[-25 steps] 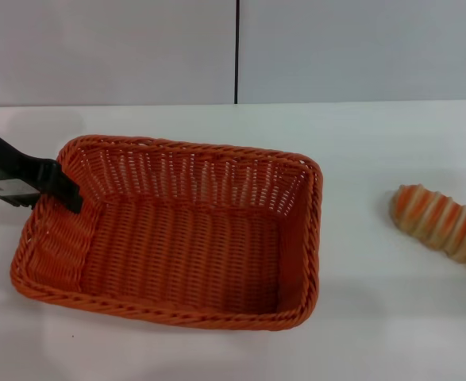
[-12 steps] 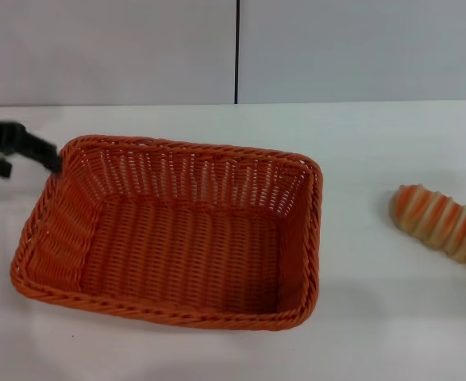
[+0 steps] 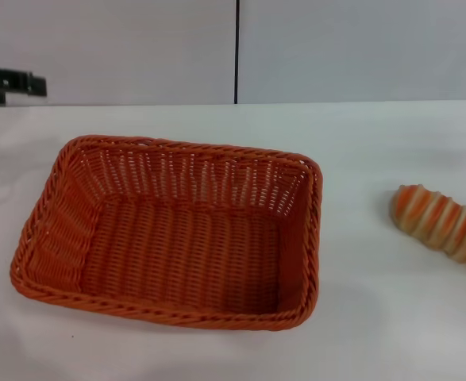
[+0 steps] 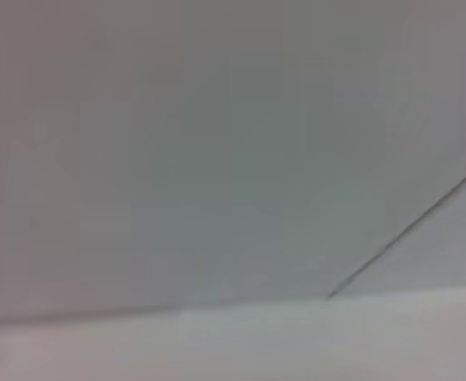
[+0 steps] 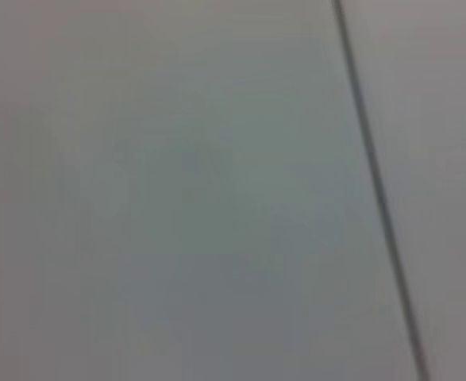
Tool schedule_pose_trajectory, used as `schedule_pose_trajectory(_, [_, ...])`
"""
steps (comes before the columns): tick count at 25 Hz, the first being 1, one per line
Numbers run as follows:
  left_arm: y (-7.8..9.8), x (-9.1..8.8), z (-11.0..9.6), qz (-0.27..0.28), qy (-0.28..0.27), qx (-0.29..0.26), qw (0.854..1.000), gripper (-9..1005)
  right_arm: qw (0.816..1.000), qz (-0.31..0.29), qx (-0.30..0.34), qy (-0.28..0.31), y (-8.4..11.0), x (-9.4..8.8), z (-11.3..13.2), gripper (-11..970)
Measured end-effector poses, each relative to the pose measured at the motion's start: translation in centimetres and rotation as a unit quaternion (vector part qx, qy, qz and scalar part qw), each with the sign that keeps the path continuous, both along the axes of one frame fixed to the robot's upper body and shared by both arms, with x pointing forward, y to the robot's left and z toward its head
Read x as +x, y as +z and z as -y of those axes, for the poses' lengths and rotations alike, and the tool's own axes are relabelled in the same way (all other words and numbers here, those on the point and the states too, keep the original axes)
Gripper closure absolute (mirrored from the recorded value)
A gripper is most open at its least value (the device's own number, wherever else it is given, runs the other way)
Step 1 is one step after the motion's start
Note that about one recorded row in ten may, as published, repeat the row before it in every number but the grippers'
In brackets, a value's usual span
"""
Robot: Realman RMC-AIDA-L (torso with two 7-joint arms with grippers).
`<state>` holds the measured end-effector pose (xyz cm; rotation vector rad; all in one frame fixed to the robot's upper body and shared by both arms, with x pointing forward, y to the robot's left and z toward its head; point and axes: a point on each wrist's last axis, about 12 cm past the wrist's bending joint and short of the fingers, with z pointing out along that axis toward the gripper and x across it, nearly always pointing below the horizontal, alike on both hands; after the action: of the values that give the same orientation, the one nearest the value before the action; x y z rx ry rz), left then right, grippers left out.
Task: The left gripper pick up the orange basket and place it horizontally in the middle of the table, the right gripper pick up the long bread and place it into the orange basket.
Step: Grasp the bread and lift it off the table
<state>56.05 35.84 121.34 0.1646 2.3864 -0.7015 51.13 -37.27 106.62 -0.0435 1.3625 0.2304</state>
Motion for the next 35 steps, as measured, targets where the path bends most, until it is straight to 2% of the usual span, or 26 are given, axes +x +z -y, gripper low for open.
schedule_pose_trajectory(1, [-0.1, -0.3, -0.4, 0.022, -0.002, -0.006, 1.000, 173, 1.000, -0.009, -0.004, 0.017, 0.7, 0.5, 0.2, 458])
schedule_pose_trajectory(3, [-0.1, -0.3, -0.4, 0.022, -0.002, -0.006, 1.000, 173, 0.998, -0.033, -0.009, 0.045, 1.7, 1.3, 0.6, 459])
schedule_pose_trajectory(4, [-0.2, -0.6, -0.7, 0.046, -0.005, -0.011, 0.999, 173, 0.997, -0.053, -0.008, 0.063, 2.1, 1.8, 0.6, 459])
schedule_pose_trajectory(5, [-1.1, -1.9, -1.9, 0.128, -0.007, -0.024, 0.991, 173, 0.994, -0.071, -0.007, 0.078, 2.7, 2.2, 0.6, 459])
schedule_pose_trajectory(6, [-1.6, -2.6, -2.4, 0.161, -0.004, -0.024, 0.987, 173, 0.992, -0.087, -0.009, 0.093, 3.2, 2.6, 0.5, 459])
schedule_pose_trajectory(9, [-2.0, -3.2, -2.8, 0.191, -0.002, -0.023, 0.981, 173, 0.979, -0.147, -0.035, 0.136, 4.9, 3.8, 0.1, 458])
schedule_pose_trajectory(11, [-4.2, -5.1, -4.0, 0.248, 0.004, -0.036, 0.968, 174, 0.969, -0.187, -0.047, 0.157, 6.1, 4.5, -0.3, 458])
schedule_pose_trajectory(14, [-5.3, -5.8, -4.3, 0.263, 0.007, -0.045, 0.964, 174, 0.951, -0.246, -0.066, 0.177, 8.1, 5.3, -0.7, 458])
schedule_pose_trajectory(15, [-7.3, -6.9, -4.7, 0.287, 0.016, -0.058, 0.956, 174, 0.944, -0.267, -0.074, 0.179, 8.8, 5.5, -0.8, 458])
schedule_pose_trajectory(16, [-8.5, -7.5, -4.7, 0.299, 0.020, -0.061, 0.952, 174, 0.938, -0.285, -0.078, 0.181, 9.4, 5.7, -1.0, 458])
schedule_pose_trajectory(18, [-8.5, -7.5, -4.7, 0.299, 0.020, -0.061, 0.952, 174, 0.922, -0.328, -0.092, 0.185, 10.6, 6.2, -1.3, 458])
schedule_pose_trajectory(19, [-9.4, -7.9, -4.8, 0.312, 0.022, -0.060, 0.948, 174, 0.915, -0.344, -0.099, 0.185, 11.1, 6.6, -1.4, 459])
schedule_pose_trajectory(20, [-9.4, -7.9, -4.8, 0.312, 0.022, -0.060, 0.948, 174, 0.904, -0.369, -0.102, 0.190, 11.5, 6.8, -1.5, 459])
schedule_pose_trajectory(21, [-11.8, -9.2, -4.5, 0.350, 0.032, -0.053, 0.935, 175, 0.895, -0.387, -0.105, 0.193, 11.9, 7.0, -1.6, 459])
schedule_pose_trajectory(23, [-13.6, -10.4, -3.9, 0.386, 0.049, -0.049, 0.920, 175, 0.879, -0.418, -0.109, 0.199, 12.5, 7.5, -1.8, 459])
schedule_pose_trajectory(24, [-13.9, -10.6, -3.8, 0.393, 0.053, -0.049, 0.917, 175, 0.861, -0.456, -0.110, 0.197, 12.9, 7.9, -1.9, 459])
schedule_pose_trajectory(25, [-14.2, -10.8, -3.6, 0.401, 0.057, -0.049, 0.913, 175, 0.861, -0.456, -0.110, 0.197, 12.9, 7.9, -1.9, 459])
schedule_pose_trajectory(27, [-14.5, -11.0, -3.4, 0.407, 0.060, -0.049, 0.910, 175, 0.843, -0.492, -0.113, 0.189, 13.3, 8.2, -2.0, 459])
schedule_pose_trajectory(28, [-15.0, -11.3, -3.0, 0.423, 0.061, -0.041, 0.903, 175, 0.829, -0.515, -0.115, 0.187, 13.4, 8.4, -2.2, 459])
schedule_pose_trajectory(29, [-15.2, -11.4, -2.9, 0.426, 0.062, -0.039, 0.902, 175, 0.800, -0.557, -0.119, 0.189, 13.1, 8.7, -2.6, 459])
schedule_pose_trajectory(30, [-15.6, -11.6, -2.7, 0.430, 0.064, -0.034, 0.900, 175, 0.800, -0.557, -0.119, 0.189, 13.1, 8.7, -2.6, 459])
schedule_pose_trajectory(31, [-15.9, -11.7, -2.5, 0.433, 0.066, -0.031, 0.899, 175, 0.771, -0.592, -0.119, 0.204, 12.4, 8.9, -3.2, 459])
schedule_pose_trajectory(32, [-16.4, -12.0, -2.1, 0.439, 0.067, -0.020, 0.896, 176, 0.758, -0.605, -0.115, 0.215, 12.0, 8.9, -3.5, 458])
schedule_pose_trajectory(33, [-16.4, -12.0, -2.1, 0.439, 0.067, -0.020, 0.896, 176, 0.758, -0.605, -0.115, 0.215, 12.0, 8.9, -3.5, 458])
schedule_pose_trajectory(34, [-16.9, -12.2, -1.8, 0.447, 0.068, -0.005, 0.892, 176, 0.741, -0.621, -0.109, 0.232, 11.4, 8.8, -4.0, 458])
schedule_pose_trajectory(35, [-16.9, -12.2, -1.8, 0.447, 0.068, -0.005, 0.892, 176, 0.741, -0.621, -0.109, 0.232, 11.4, 8.8, -4.0, 458])
